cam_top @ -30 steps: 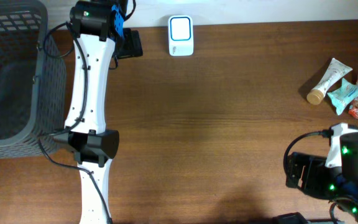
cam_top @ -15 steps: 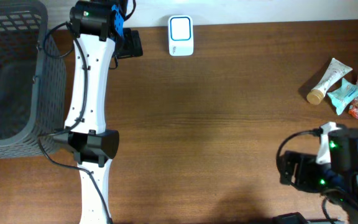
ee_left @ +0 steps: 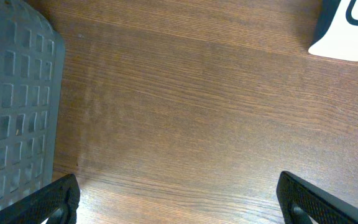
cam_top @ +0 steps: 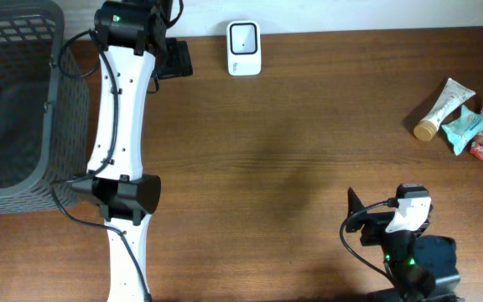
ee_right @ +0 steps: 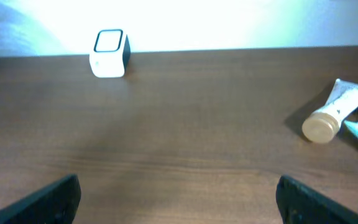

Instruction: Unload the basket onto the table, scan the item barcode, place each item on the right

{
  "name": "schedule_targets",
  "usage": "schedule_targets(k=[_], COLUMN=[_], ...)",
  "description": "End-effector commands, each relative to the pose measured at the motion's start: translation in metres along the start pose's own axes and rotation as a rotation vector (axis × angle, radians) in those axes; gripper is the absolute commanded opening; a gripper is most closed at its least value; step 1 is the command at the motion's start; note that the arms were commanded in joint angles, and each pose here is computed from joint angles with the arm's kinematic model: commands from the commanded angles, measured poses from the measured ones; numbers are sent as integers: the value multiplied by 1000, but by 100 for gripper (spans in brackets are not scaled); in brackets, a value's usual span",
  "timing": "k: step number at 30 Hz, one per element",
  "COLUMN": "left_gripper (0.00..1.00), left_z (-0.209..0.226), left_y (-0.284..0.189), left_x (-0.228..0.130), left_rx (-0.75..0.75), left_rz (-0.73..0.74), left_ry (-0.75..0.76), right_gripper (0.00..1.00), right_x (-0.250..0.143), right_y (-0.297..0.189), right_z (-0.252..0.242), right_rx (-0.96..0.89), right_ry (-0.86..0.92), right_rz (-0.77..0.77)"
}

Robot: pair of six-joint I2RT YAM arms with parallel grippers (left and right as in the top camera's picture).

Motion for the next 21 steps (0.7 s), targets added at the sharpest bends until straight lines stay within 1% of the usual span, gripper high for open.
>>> schedule_targets(k=[1, 2, 4, 5, 9, 14, 18, 21], left_gripper=[99, 99, 99, 99, 99, 99, 99, 99], left_z=[1, 1, 1, 1, 1, 1, 1, 1], left_y=[-3, -3, -3, -3, -3, -4, -4, -3], left_x=[0, 0, 0, 0, 0, 0, 0, 0], left_rx=[7, 7, 7, 7, 7, 7, 7, 7], left_rz=[-8, -8, -8, -8, -8, -9, -9, -8], left_ry=[16, 17, 17, 17, 17, 17, 17, 17], right_gripper=[99, 99, 99, 99, 99, 99, 99, 99], right_x=[-10, -12, -15, -16, -16, -17, -19, -29], right_y=[6, 9, 12, 13, 17, 28, 30, 33], right_z=[2, 5, 14, 14, 8, 6, 0, -8], right_rx=[27, 52, 123, 128, 90, 75, 37, -13], right_ry=[2, -17, -108, -123, -121, -126, -121, -106], right_rz=[-87, -105, -140, -153, -216, -334, -341, -291])
Point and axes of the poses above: each gripper's point midway between its finger pads, its own y axis out along the fingers, its own z axis along the line the jaws close on, x = y × z, the point moved 3 cm from there along -y, back along the fingers, and after that the axes turned 3 degrees about -y, right-handed, at the moved point
